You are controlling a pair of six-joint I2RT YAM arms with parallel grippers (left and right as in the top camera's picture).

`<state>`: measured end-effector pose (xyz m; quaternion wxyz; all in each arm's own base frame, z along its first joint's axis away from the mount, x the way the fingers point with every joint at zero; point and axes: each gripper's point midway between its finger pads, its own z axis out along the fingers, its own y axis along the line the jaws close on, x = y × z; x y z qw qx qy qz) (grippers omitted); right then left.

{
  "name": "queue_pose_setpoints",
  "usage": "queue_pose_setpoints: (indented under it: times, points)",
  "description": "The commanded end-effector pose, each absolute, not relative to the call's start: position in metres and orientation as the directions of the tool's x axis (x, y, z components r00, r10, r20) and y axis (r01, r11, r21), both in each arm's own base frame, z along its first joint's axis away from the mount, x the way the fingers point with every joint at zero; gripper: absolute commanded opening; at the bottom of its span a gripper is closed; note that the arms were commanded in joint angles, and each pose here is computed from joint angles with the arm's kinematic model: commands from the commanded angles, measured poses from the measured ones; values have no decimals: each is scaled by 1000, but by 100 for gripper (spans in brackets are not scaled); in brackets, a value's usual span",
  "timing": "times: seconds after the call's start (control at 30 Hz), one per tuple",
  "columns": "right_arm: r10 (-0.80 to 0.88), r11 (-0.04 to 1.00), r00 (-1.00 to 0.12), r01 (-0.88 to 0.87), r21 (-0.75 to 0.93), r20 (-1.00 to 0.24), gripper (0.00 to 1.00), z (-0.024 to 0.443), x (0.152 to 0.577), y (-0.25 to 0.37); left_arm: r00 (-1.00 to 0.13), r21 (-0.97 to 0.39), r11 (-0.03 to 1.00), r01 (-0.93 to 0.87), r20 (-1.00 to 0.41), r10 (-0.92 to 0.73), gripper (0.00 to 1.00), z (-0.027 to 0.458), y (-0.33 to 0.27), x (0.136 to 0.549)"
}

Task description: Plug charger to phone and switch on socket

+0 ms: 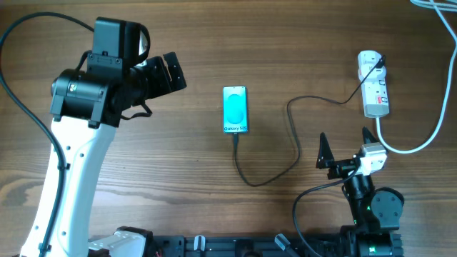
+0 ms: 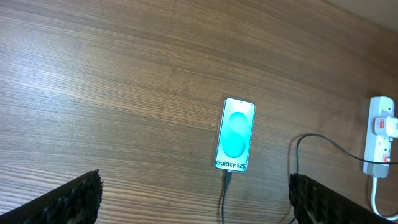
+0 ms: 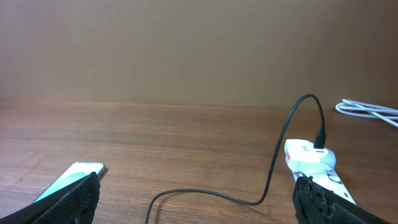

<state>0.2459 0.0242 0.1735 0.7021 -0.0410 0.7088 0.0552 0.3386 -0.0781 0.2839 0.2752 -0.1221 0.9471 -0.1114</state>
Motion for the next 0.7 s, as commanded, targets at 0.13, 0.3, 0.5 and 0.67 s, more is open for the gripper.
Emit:
queue_pose_setpoints:
  times: [0.13,0.3,0.5,0.67]
  points:
    - [-34,992,7,-121,-35,-999,100,176,245,22,-808,-283,941,-187,-501,-311,100,287,-76,339]
    - [-48,992,8,-120,-49,-999,100,175,246,22,-808,-283,941,-187,-501,-311,100,287,-76,339]
    - [4,993,2,-115,4,-1000,100,175,246,21,-808,-283,941,-187,-501,-311,100,287,-76,339]
    - [12,993,1,-113,11,-1000,99,175,246,21,-808,-283,941,-187,-501,-311,100,287,-76,339]
